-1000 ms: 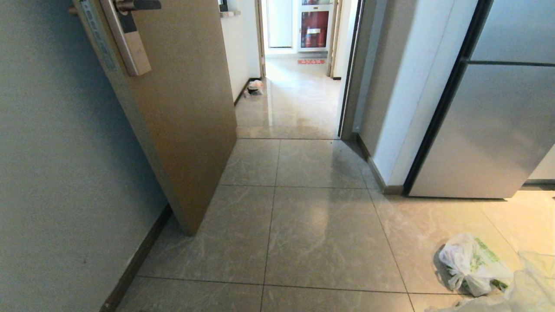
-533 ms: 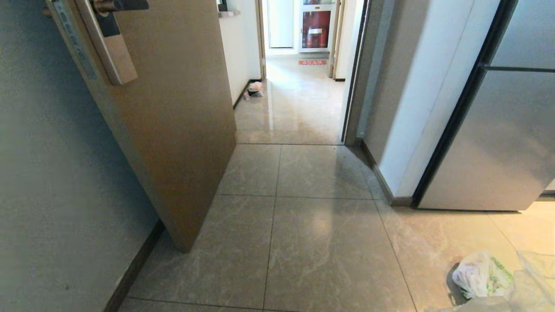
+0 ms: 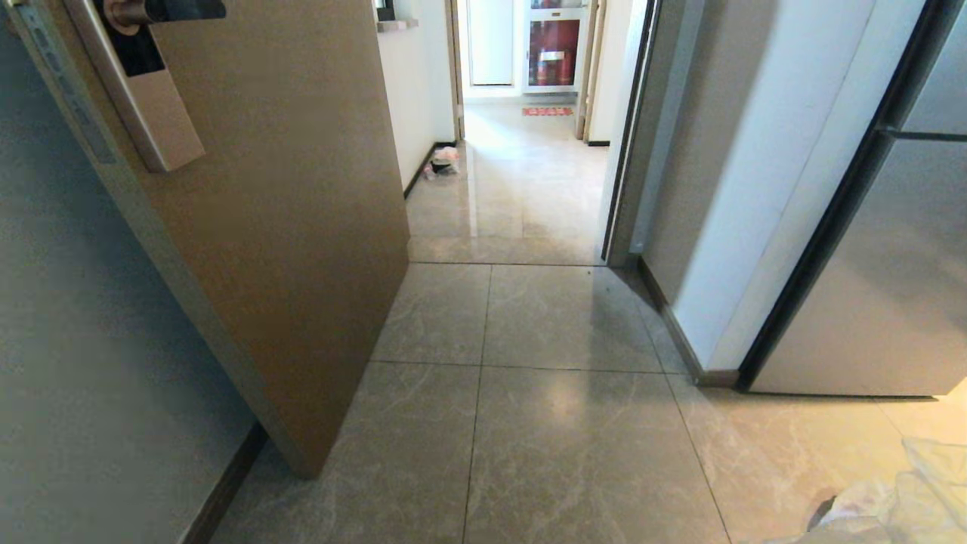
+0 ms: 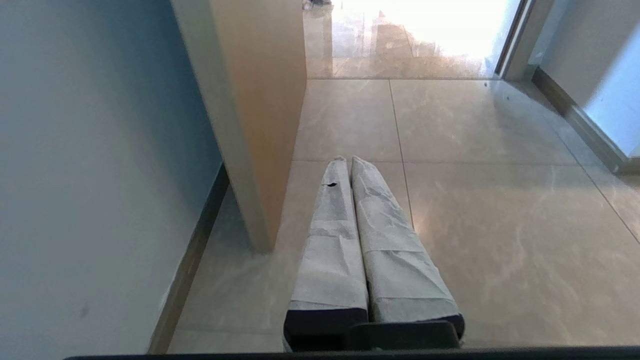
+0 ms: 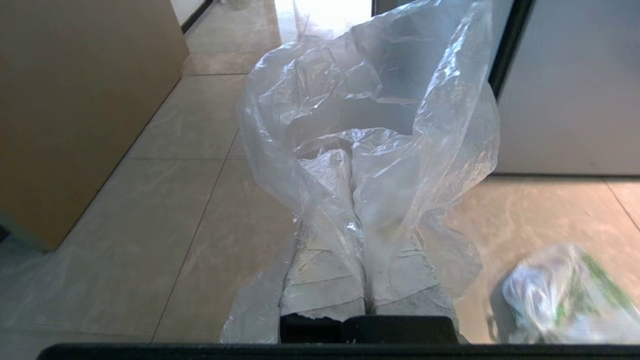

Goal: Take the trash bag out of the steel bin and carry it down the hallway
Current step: Put the trash bag at the door

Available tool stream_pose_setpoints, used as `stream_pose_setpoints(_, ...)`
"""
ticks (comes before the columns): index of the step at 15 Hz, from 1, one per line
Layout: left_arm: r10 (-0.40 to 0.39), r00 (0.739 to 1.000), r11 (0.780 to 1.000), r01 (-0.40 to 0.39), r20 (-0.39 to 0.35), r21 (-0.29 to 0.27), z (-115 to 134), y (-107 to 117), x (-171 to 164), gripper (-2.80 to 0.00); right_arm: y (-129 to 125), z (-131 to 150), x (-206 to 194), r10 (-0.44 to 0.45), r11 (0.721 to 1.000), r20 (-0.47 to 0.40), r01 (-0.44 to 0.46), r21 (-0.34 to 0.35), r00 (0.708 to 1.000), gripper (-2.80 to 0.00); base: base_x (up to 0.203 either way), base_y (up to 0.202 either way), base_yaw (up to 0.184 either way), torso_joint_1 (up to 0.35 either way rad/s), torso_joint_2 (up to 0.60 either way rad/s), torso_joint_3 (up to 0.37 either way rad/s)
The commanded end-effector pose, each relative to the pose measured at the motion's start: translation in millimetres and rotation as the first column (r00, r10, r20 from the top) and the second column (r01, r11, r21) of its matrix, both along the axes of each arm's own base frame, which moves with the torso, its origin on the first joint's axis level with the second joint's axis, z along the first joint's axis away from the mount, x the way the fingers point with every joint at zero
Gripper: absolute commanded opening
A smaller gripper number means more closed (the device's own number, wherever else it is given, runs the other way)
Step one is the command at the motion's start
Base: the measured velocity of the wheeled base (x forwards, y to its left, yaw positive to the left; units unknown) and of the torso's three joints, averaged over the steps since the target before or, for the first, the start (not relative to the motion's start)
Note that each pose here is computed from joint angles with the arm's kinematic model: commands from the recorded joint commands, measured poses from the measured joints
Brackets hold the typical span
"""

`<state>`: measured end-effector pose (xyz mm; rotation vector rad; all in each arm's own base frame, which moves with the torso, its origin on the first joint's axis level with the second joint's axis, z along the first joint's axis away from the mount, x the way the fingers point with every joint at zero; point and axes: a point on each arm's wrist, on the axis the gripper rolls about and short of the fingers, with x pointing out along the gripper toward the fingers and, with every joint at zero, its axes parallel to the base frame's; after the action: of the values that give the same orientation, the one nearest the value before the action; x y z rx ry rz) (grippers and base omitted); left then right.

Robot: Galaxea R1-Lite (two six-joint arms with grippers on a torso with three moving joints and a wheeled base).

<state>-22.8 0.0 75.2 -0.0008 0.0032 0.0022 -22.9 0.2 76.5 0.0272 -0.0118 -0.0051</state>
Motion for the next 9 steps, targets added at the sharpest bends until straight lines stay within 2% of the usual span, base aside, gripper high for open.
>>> stream_pose_setpoints(1,0.001,1.000,1.000,-0.001,0.000,-0.001,0.0,0.0,0.0,-2.80,0.0,-0.4,0.1,-0.001,1.000,-0.001,0.001,0.000,1.000,-2.80,0.194,0.000,0.008,0.008,0.00,0.002)
stream_pose_setpoints(9,0.001,1.000,1.000,-0.001,0.000,-0.001,0.0,0.0,0.0,-2.80,0.0,-0.4,0.1,0.001,1.000,-0.001,-0.001,0.000,1.000,-2.80,0.193,0.000,0.001,0.002,0.00,0.004)
